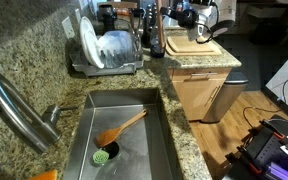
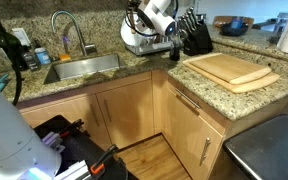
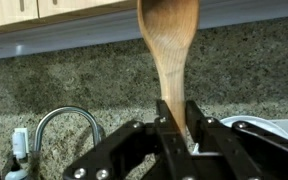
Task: Put the wooden spoon in the dish rack
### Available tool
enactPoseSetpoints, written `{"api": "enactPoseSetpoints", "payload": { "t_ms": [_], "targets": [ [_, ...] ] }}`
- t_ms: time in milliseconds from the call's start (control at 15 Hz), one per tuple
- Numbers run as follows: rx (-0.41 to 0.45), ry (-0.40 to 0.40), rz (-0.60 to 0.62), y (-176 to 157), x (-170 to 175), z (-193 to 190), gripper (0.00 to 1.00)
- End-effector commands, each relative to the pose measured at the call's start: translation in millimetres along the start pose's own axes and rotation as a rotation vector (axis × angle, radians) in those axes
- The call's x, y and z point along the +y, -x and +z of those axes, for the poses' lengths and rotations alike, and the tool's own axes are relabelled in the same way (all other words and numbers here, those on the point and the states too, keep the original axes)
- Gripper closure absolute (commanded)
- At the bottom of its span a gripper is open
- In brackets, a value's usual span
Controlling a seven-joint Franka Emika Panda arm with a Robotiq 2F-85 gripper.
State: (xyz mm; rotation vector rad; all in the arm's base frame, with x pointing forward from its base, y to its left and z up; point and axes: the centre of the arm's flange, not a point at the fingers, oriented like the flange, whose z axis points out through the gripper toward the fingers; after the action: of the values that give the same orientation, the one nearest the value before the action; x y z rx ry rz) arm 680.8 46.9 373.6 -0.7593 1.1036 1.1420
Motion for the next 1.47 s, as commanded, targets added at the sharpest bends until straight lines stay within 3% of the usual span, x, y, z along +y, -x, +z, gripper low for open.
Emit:
{"api": "enactPoseSetpoints", "payload": {
  "t_ms": [0, 67, 133, 467, 600, 667, 867, 933, 1333, 1400],
  "targets": [
    [-0.004, 0.006, 0.004, -5, -1, 5, 0.77],
    [-0.006, 0.008, 0.006, -7, -2, 7, 0.77],
    [-0.007, 0.009, 0.005, -7, -3, 7, 0.94],
    [-0.111, 0.056, 0.055, -21, -29, 34, 0.94],
    [-0.157, 0.040, 0.058, -22, -43, 48, 0.94],
    [-0.102, 0.029, 0.052, -22, -17, 33, 0.77],
    [-0.133, 0.034, 0.052, -27, -26, 44, 0.77],
    [-0.126, 0.038, 0.045, -29, -25, 40, 0.94],
    [-0.127, -0.027, -0.007, -54, -53, 58, 0.94],
    [-0.119, 0.000, 0.037, -50, -36, 44, 0.94]
  ]
}}
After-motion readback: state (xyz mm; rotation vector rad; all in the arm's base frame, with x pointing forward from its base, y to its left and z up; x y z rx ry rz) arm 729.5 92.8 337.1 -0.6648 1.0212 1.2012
